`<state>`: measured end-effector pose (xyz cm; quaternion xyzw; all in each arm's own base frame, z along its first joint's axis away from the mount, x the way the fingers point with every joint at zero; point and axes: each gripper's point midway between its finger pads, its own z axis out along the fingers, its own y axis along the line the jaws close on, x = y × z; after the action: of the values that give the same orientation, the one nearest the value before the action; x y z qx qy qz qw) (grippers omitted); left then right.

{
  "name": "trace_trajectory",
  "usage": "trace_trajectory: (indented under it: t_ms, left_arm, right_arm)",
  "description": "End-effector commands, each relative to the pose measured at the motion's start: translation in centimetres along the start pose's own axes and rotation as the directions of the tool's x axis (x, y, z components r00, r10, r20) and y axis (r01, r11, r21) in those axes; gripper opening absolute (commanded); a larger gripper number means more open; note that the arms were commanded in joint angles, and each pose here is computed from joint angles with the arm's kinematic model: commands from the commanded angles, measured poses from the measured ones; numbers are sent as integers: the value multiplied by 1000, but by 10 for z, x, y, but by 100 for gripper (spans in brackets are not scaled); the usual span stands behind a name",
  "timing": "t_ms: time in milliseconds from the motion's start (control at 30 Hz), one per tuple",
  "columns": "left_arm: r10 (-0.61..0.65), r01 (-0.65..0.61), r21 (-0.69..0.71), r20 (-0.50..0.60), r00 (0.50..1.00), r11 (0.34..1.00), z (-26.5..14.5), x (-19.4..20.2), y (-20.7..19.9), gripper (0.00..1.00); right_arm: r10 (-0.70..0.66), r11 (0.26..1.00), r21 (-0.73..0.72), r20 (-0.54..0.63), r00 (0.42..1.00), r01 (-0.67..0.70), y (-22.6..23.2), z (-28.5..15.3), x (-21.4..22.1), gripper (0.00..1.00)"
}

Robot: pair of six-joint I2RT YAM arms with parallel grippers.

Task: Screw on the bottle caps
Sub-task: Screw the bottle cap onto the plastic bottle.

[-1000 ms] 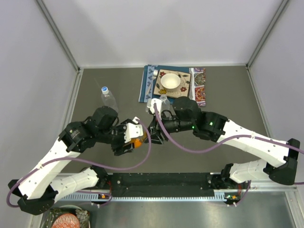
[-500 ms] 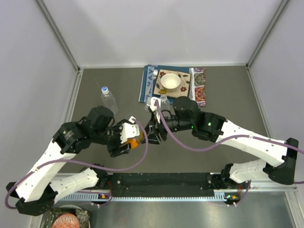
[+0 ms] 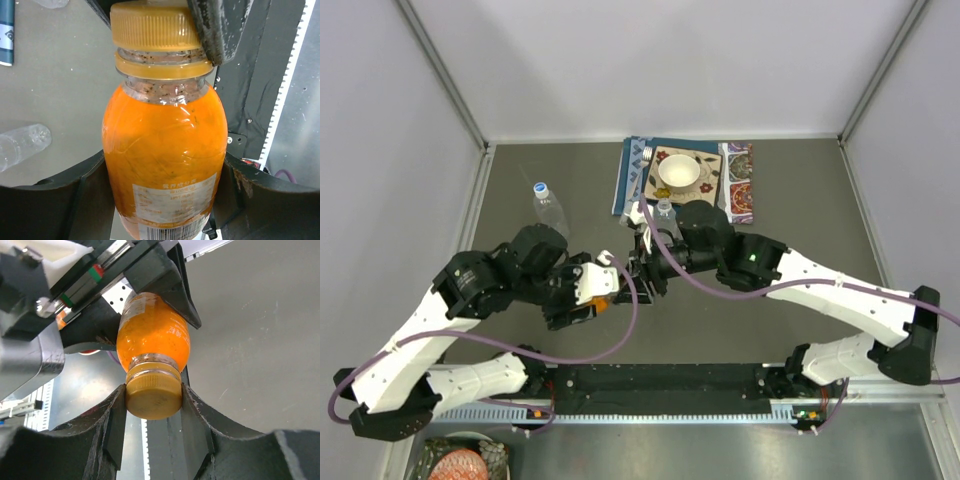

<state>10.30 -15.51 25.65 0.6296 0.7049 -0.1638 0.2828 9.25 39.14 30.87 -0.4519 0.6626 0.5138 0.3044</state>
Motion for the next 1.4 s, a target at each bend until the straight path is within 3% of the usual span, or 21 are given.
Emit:
trace_trajectory:
  t_ms: [0,300,733,1200,1367]
  left_arm:
    - [132,-60,-217,336,933,974,-15,-98,50,19]
    - [89,44,-308,403,911,950,-32,-110,67,18]
    - [138,13,-331,428,893,943,-37,-124,68,16]
    - [229,-4,-470,423,876,883,-44,-135,88,15]
    - [215,46,-523,426,879,851,-46,-139,100,14]
  right_arm:
    - [97,991,-93,-46,994,-101,23,14,2,36]
    - [155,986,-79,65,986,-150,23,16,-22,35]
    - [277,946,-177,8,961,-272,44,20,-36,34]
    - [454,877,-135,-80,887,-461,34,34,-38,32]
    - [494,865,-85,-24,869,-494,24,36,-48,30]
